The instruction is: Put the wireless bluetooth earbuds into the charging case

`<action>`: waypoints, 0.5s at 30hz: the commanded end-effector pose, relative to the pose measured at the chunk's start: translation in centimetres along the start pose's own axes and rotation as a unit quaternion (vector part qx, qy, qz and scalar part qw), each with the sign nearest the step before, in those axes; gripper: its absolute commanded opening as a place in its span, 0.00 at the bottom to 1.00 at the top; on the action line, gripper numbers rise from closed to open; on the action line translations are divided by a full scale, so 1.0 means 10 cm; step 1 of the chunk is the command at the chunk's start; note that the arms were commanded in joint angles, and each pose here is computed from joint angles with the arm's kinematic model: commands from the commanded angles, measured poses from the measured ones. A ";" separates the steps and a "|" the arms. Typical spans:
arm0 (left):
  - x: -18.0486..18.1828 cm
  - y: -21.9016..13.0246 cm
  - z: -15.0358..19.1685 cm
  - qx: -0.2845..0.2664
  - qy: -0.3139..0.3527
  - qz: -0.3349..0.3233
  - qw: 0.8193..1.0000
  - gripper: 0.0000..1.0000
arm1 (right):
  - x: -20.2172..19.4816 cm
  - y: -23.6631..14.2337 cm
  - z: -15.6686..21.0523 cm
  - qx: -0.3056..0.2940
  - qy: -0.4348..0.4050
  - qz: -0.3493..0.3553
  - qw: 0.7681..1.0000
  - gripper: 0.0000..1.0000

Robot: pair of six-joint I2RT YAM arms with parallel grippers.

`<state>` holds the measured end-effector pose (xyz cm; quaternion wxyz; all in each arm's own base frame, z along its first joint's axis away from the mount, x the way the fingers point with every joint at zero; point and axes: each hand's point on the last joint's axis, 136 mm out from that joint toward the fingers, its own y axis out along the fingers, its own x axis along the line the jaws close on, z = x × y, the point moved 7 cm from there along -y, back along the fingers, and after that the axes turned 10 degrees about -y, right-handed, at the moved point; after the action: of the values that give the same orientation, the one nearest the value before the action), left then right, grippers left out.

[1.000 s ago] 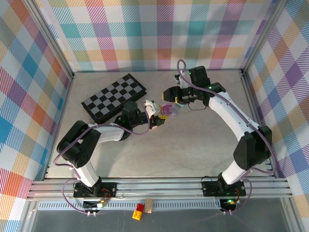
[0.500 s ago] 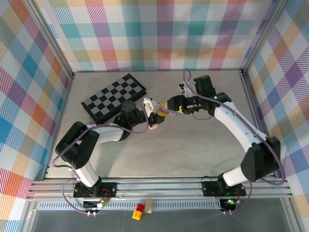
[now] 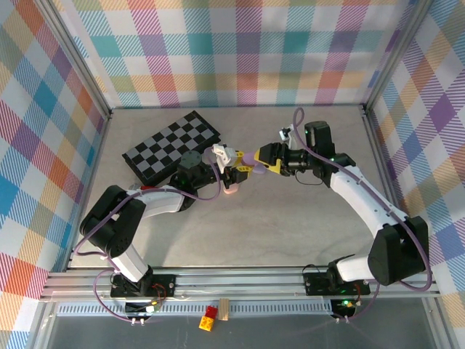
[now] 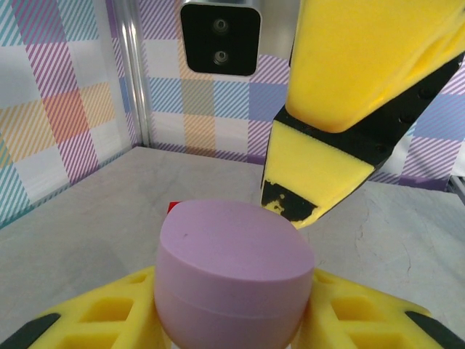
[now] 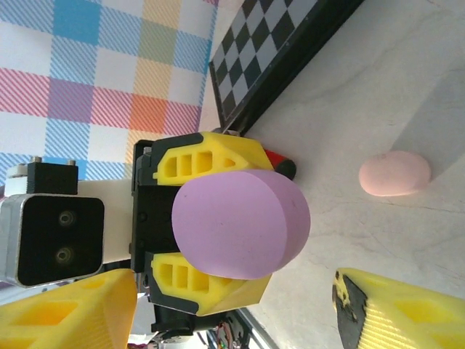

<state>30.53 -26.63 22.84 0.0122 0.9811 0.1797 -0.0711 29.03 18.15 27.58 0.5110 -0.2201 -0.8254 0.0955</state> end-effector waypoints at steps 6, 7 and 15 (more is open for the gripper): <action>-0.09 -0.06 -0.37 -0.065 0.011 0.022 0.998 0.39 | 0.02 0.20 -0.10 0.013 0.044 -0.119 0.992 0.71; -0.10 -0.06 -0.38 -0.068 0.010 0.024 0.997 0.39 | 0.01 0.21 -0.11 0.013 0.044 -0.119 0.992 0.71; -0.15 -0.03 -0.39 -0.068 0.004 0.038 0.997 0.39 | 0.02 0.25 -0.16 -0.001 0.059 -0.162 0.985 0.45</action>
<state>30.19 -26.59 24.54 0.0498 0.9812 0.1680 -0.0810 31.00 20.03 26.57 0.5752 -0.1204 -0.8089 0.0182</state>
